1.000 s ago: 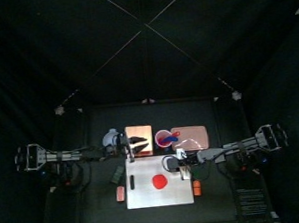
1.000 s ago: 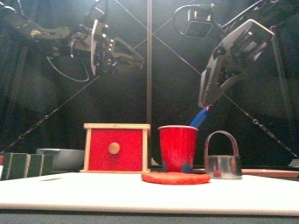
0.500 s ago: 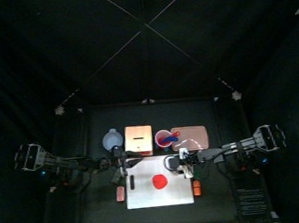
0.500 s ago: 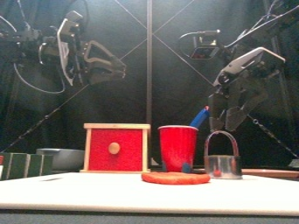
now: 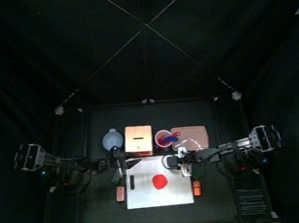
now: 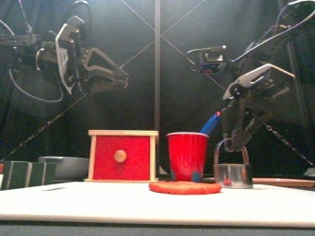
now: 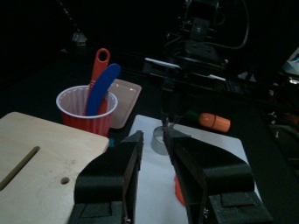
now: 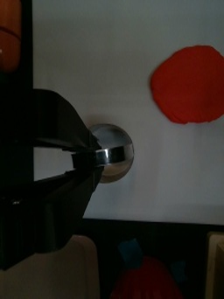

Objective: Get the cutter from the drawer then cut the dough then place the extra dough in the bowl
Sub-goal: Cut the dough

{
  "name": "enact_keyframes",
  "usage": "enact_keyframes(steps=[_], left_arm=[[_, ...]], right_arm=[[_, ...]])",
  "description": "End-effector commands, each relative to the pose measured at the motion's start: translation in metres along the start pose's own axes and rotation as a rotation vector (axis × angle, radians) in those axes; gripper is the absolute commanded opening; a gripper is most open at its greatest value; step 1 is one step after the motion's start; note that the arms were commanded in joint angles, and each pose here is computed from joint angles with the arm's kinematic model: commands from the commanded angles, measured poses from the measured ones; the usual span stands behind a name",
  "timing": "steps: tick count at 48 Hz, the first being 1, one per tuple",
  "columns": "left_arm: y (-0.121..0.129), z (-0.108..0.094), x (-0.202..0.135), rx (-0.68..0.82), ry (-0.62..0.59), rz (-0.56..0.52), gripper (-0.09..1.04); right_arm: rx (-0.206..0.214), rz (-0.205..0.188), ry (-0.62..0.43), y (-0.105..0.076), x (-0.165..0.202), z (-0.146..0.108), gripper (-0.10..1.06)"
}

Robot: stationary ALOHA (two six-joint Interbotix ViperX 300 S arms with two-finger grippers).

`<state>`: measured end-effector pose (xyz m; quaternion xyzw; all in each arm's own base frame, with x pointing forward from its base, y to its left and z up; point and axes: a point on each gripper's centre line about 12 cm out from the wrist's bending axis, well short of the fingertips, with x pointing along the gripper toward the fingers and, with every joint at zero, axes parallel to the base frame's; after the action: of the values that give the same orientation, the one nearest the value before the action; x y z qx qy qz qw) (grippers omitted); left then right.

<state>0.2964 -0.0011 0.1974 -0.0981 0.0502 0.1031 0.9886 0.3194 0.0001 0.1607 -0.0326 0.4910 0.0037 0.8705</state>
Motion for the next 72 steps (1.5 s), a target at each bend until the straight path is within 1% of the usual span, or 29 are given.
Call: enact_keyframes(steps=[1,4,7,10,13,16,18,22,29,33,38,50,59,63,67,72], left_arm=[[-0.001,0.002,0.0,-0.018,-0.011,0.008,0.7],[-0.001,-0.001,-0.001,-0.023,-0.003,0.011,0.7],[-0.001,-0.002,-0.002,-0.029,0.002,0.016,0.7],[0.0,-0.004,-0.002,-0.037,0.009,0.024,0.7],[0.001,-0.006,-0.002,-0.041,0.016,0.032,0.7],[0.002,-0.007,-0.002,-0.042,0.02,0.035,0.7],[0.002,-0.009,-0.001,-0.04,0.026,0.037,0.7],[0.002,-0.012,0.0,-0.04,0.034,0.041,0.69],[0.004,-0.016,0.001,-0.042,0.051,0.052,0.69],[0.004,-0.018,0.002,-0.04,0.056,0.053,0.69],[0.004,-0.02,0.002,-0.041,0.063,0.056,0.69],[0.005,-0.022,0.001,-0.047,0.078,0.063,0.69],[0.005,-0.022,0.001,-0.047,0.079,0.063,0.69],[0.005,-0.022,0.001,-0.047,0.079,0.063,0.69],[0.005,-0.022,0.001,-0.049,0.079,0.063,0.69],[0.006,-0.023,0.001,-0.049,0.082,0.064,0.69]], right_arm=[[-0.012,0.012,-0.089,0.007,-0.02,0.023,0.41],[-0.027,0.025,-0.108,0.014,-0.025,0.032,0.4],[-0.041,0.045,-0.126,0.025,-0.031,0.043,0.4],[-0.043,0.065,-0.138,0.033,-0.034,0.052,0.39],[-0.037,0.084,-0.147,0.04,-0.034,0.06,0.39],[-0.037,0.094,-0.15,0.044,-0.032,0.066,0.4],[-0.049,0.098,-0.15,0.048,-0.03,0.069,0.4],[-0.063,0.1,-0.142,0.052,-0.022,0.075,0.4],[-0.079,0.09,-0.122,0.053,-0.009,0.079,0.4],[-0.109,0.078,-0.116,0.054,-0.002,0.083,0.4],[-0.136,0.066,-0.114,0.055,0.004,0.087,0.4],[-0.15,0.059,-0.09,0.056,0.017,0.088,0.4],[-0.141,0.057,-0.092,0.054,0.018,0.089,0.4],[-0.125,0.056,-0.091,0.054,0.017,0.089,0.4],[-0.085,0.057,-0.095,0.053,0.017,0.09,0.4],[-0.009,0.049,-0.085,0.052,0.017,0.089,0.4]])
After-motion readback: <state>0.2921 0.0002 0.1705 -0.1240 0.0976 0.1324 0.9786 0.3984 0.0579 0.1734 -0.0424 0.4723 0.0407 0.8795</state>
